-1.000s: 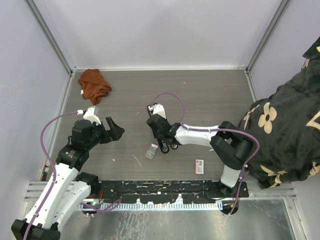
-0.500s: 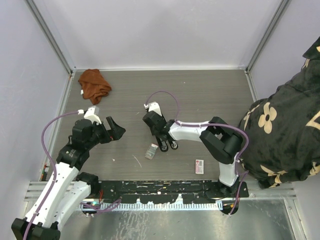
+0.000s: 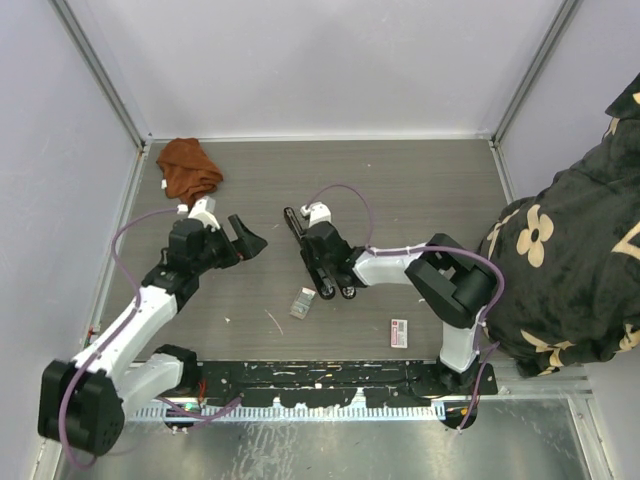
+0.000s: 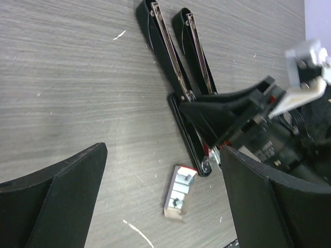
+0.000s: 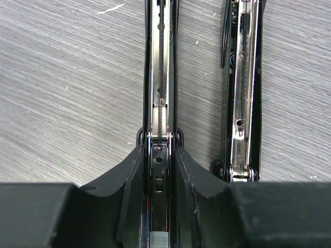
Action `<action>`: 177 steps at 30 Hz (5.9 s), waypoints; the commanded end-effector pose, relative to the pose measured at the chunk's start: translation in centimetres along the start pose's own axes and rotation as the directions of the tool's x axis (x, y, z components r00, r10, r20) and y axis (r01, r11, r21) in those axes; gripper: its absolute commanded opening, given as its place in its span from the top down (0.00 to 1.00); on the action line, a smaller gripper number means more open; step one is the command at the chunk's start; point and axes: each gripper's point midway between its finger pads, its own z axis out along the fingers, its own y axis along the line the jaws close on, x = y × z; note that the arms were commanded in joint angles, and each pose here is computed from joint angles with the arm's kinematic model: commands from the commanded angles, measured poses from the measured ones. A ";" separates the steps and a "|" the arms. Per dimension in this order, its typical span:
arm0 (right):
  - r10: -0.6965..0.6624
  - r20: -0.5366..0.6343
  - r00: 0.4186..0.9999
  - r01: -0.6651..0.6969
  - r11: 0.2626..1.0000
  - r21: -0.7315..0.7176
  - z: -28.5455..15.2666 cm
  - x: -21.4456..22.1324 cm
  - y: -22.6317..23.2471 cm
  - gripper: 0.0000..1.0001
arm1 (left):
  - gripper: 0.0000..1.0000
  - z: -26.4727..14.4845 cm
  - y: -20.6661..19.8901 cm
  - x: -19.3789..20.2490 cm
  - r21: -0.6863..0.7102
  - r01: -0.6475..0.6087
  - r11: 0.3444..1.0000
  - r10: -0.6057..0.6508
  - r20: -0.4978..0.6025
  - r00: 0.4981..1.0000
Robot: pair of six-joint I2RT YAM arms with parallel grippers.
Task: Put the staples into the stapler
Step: Close the stapler at the center of the board.
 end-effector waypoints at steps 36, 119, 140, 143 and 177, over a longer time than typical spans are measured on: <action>0.088 0.497 0.863 0.119 0.921 -0.371 -8.6 -8.7 4.3 0.99 | 0.11 14.1 -2.9 -3.3 0.273 0.223 0.936 -0.233 0.005 0.972; -0.045 0.202 0.978 0.111 0.937 -0.332 -11.5 1.9 0.3 0.52 | 0.93 10.3 -8.1 6.2 -0.045 -0.895 0.445 0.886 0.169 0.432; -0.014 0.175 0.984 0.065 0.953 -0.295 -10.9 4.7 -1.1 0.58 | 0.91 9.6 -8.8 9.8 -0.091 -0.953 0.290 0.953 0.117 0.279; -0.003 0.182 0.983 0.058 0.954 -0.294 -11.3 4.7 -1.3 0.58 | 0.89 9.4 -9.0 10.4 -0.101 -0.960 0.263 0.962 0.108 0.252; 0.069 0.284 0.956 -0.017 0.983 -0.181 -17.1 3.3 -5.5 0.52 | 0.49 8.8 -9.9 15.2 -0.062 -0.992 0.111 0.992 0.074 0.106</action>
